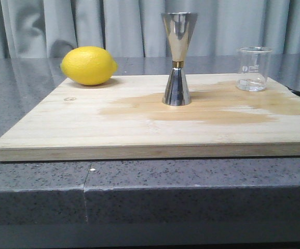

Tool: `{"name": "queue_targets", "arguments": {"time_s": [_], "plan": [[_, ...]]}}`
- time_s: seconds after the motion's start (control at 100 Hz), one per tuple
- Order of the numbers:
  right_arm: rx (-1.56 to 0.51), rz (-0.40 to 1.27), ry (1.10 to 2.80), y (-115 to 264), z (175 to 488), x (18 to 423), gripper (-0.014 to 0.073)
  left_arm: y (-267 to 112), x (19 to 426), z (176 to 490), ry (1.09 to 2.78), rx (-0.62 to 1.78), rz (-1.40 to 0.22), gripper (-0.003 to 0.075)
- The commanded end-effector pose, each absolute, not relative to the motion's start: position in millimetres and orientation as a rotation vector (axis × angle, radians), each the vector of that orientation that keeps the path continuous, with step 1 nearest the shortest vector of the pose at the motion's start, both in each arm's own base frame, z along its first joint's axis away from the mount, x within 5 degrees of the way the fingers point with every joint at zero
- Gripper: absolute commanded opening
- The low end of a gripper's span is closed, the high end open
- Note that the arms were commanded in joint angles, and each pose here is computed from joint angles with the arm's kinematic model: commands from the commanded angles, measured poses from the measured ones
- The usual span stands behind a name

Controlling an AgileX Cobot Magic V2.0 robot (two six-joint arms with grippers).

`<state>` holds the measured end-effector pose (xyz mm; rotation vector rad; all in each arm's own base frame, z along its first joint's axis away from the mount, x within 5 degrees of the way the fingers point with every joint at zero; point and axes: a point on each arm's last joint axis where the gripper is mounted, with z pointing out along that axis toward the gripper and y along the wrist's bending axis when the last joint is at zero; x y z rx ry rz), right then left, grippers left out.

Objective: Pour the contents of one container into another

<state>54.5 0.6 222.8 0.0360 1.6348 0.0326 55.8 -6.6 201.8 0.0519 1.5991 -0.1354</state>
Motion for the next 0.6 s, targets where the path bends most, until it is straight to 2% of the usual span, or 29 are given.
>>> {"name": "queue_targets", "arguments": {"time_s": [0.0,0.14,0.59], "plan": [[0.049,0.024,1.477,-1,224,53,-0.0067,-7,55,198,1.533,0.039,-0.152,-0.0019],[0.056,0.017,1.430,-2,206,55,-0.0067,-7,55,198,1.533,0.039,-0.152,-0.0019],[0.056,0.015,1.402,-2,209,55,-0.0067,-7,55,198,1.533,0.039,-0.152,-0.0019]]}}
